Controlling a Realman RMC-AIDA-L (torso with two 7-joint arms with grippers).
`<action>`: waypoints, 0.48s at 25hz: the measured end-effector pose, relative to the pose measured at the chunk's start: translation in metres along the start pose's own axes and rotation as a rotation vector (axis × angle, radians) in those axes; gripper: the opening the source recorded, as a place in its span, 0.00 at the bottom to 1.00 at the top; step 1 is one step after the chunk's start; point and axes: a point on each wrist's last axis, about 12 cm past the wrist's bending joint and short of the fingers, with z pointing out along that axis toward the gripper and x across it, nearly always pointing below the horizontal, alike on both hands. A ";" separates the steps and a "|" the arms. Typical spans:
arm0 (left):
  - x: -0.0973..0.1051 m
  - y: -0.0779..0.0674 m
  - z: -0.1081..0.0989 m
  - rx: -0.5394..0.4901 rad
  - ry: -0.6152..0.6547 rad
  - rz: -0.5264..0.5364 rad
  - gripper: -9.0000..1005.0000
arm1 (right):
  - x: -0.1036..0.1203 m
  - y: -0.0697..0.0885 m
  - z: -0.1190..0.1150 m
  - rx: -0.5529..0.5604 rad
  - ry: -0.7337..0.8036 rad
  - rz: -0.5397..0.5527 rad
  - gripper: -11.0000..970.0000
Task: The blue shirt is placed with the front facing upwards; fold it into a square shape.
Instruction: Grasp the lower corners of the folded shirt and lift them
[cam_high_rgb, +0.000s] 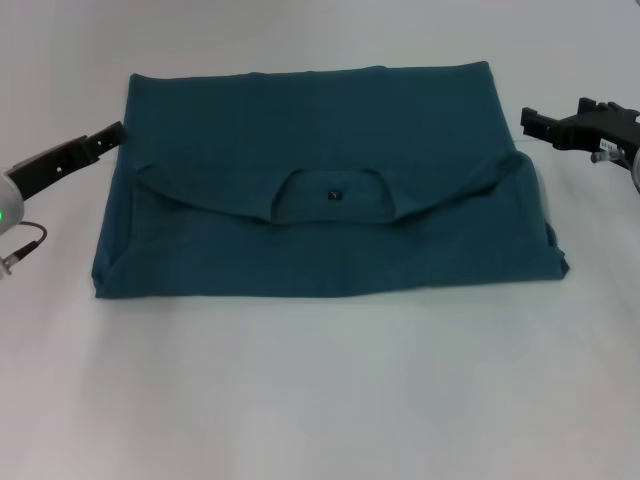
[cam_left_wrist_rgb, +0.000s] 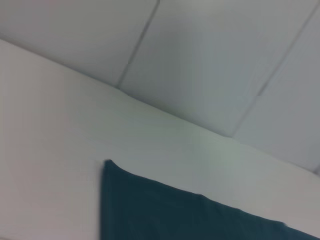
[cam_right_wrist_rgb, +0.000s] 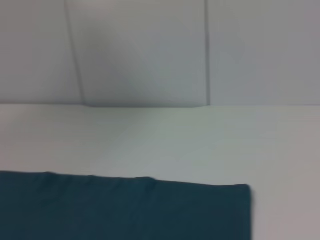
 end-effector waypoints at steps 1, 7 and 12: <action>-0.001 0.001 -0.003 0.024 0.010 -0.014 0.88 | 0.000 0.000 -0.002 -0.014 0.004 -0.003 0.96; -0.001 0.006 -0.025 0.147 0.079 -0.065 0.88 | 0.001 -0.006 -0.026 -0.111 0.020 0.049 0.95; 0.002 0.012 -0.043 0.196 0.123 -0.014 0.88 | 0.001 -0.020 -0.051 -0.154 0.010 0.116 0.95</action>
